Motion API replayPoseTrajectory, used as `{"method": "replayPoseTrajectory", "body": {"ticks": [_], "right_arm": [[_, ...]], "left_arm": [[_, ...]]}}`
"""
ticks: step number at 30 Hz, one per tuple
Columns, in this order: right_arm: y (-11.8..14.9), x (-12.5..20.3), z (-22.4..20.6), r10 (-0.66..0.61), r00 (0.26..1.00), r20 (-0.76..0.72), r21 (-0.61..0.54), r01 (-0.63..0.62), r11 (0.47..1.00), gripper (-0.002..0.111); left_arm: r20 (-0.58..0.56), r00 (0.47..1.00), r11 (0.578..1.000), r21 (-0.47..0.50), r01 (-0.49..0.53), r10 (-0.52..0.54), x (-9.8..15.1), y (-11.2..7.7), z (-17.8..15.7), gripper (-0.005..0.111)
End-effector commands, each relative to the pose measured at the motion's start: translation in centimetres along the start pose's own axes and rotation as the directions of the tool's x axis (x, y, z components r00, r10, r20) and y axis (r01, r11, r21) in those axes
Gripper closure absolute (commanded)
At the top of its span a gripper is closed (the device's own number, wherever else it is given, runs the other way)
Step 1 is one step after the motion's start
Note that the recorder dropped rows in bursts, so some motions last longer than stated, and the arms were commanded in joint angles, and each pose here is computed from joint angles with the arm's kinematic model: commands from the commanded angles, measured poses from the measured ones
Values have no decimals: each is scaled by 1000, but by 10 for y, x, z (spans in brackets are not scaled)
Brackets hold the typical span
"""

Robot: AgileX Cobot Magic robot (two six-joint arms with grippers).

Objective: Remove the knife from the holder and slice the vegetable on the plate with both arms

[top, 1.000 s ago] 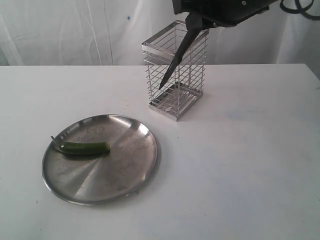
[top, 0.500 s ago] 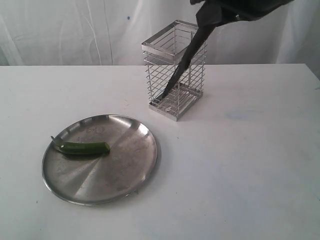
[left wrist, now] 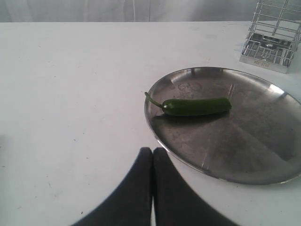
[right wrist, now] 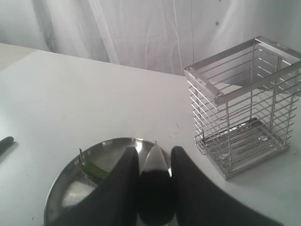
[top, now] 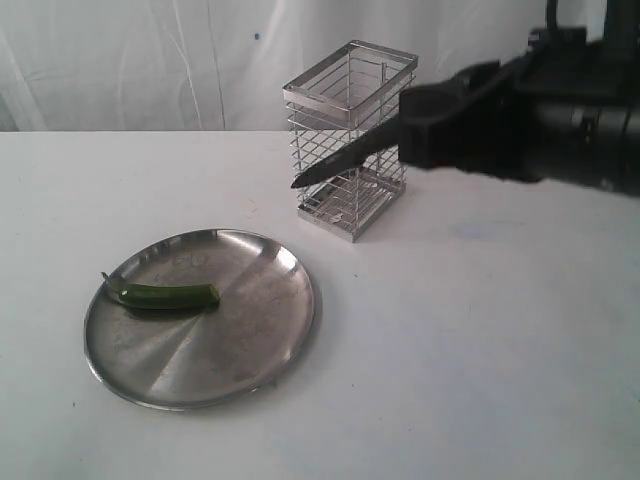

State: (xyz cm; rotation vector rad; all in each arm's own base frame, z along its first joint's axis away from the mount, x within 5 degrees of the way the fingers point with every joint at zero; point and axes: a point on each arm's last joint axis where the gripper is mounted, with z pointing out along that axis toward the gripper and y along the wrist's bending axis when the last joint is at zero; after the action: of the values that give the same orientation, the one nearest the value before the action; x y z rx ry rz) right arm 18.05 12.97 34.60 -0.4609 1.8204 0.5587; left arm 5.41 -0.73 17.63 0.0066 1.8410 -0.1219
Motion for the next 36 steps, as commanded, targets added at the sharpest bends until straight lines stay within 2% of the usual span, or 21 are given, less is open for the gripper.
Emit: {"method": "replayPoseTrajectory", "body": {"ticks": [1, 8, 20, 22, 23, 24, 25, 26, 29, 32, 33, 34, 35, 36], "right_arm": [[4, 25, -5, -17, 994, 107, -10, 18, 1000, 108], [17, 29, -6, -25, 985, 173, -59, 36, 998, 108], [28, 30, -7, -27, 984, 178, -110, 47, 993, 108], [29, 31, -7, -27, 984, 176, -114, 48, 992, 108], [29, 31, -7, -27, 984, 177, -114, 48, 992, 108], [29, 30, -7, -27, 983, 180, -113, 48, 992, 108], [29, 30, -7, -22, 984, 179, -114, 43, 993, 108], [29, 30, -8, 3, 984, 181, -117, 18, 993, 108], [28, 29, -8, 25, 981, 190, -120, -2, 993, 108], [28, 28, -8, 27, 979, 203, -118, -3, 993, 108], [28, 28, -8, 27, 979, 203, -118, -3, 993, 108], [28, 28, -8, 27, 979, 203, -118, -3, 993, 108], [28, 28, -8, 27, 979, 201, -119, -3, 993, 108], [28, 28, -8, 27, 979, 201, -119, -3, 993, 108]], "left_arm": [[-3, 1000, 1000, 6, 11, -11, 2, 0, 0, 107], [-3, 1000, 1000, 6, 11, -11, 2, 0, 0, 107], [-3, 1000, 1000, 6, 11, -11, 2, 0, 0, 107], [59, 998, 1000, -2, 15, -15, -4, 1, 0, 107], [97, 991, 996, 10, 90, -91, -7, 0, 0, 107], [91, 963, 967, 50, 252, -255, -7, -2, 0, 107], [51, 912, 911, 84, 403, -408, -6, -5, 0, 107], [44, 891, 890, 96, 447, -452, -6, -6, 0, 107], [26, 873, 869, 108, 482, -487, -5, -7, 0, 107], [-95, 813, 794, 173, 582, -575, -3, -17, -3, 107], [-154, 809, 776, 226, 588, -568, -7, -25, -7, 107], [-172, 836, 763, 344, 547, -521, -19, -35, -15, 107], [-155, 872, 759, 438, 482, -464, -28, -42, -21, 107], [-85, 907, 747, 538, 389, -411, -39, -48, -28, 107]]}}
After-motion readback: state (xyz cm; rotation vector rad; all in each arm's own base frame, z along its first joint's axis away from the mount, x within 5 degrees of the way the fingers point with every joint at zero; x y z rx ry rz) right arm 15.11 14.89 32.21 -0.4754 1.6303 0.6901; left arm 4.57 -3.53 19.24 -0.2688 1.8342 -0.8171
